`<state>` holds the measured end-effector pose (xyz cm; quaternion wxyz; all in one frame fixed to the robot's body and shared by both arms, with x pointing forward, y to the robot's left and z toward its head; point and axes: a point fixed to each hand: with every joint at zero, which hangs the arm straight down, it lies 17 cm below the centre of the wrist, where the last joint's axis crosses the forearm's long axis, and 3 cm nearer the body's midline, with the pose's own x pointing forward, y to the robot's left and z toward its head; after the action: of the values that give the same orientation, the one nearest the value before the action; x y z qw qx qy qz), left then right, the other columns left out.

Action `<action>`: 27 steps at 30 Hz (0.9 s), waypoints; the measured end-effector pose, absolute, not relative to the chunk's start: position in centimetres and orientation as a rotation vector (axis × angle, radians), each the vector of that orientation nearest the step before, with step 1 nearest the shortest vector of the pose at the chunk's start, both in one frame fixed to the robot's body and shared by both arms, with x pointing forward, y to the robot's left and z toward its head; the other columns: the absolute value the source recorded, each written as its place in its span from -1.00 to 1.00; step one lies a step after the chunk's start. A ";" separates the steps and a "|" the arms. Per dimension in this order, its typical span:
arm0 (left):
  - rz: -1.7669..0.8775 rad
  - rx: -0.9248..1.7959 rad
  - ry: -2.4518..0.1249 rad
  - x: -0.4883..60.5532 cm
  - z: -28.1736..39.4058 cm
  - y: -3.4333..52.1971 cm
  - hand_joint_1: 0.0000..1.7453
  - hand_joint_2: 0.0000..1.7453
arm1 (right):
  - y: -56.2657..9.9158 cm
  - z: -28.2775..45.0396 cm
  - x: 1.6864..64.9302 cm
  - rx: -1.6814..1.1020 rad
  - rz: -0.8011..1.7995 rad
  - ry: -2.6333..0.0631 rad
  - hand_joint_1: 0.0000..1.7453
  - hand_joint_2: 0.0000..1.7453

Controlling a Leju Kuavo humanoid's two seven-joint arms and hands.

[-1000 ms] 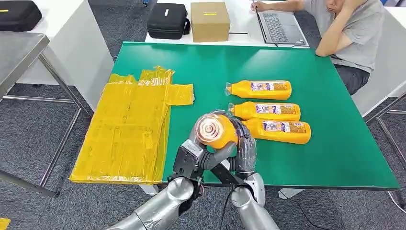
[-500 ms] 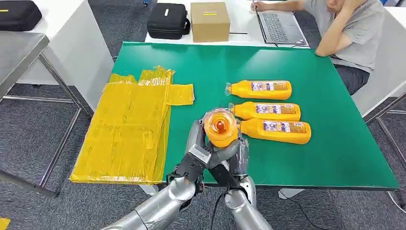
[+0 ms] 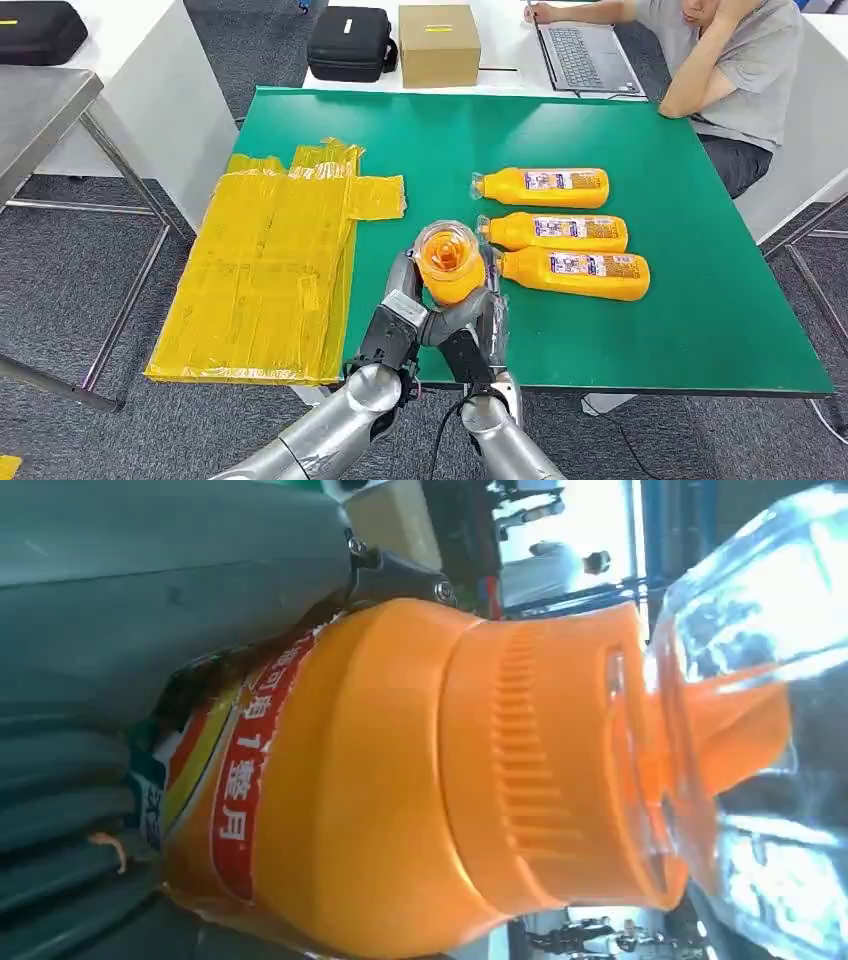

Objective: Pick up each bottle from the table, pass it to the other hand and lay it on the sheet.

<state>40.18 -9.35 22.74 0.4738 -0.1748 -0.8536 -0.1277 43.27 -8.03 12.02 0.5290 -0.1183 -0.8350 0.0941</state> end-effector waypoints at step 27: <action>-0.218 0.078 -2.152 45.9 21.6 0.0 1.00 1.00 | -9.0 11.6 42.5 -0.295 0.246 -1.998 -1.00 1.00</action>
<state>45.86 0.01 21.58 0.4695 0.0318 -0.8778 -0.0890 42.49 -8.95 11.55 0.5258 -0.1234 -0.8353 0.1029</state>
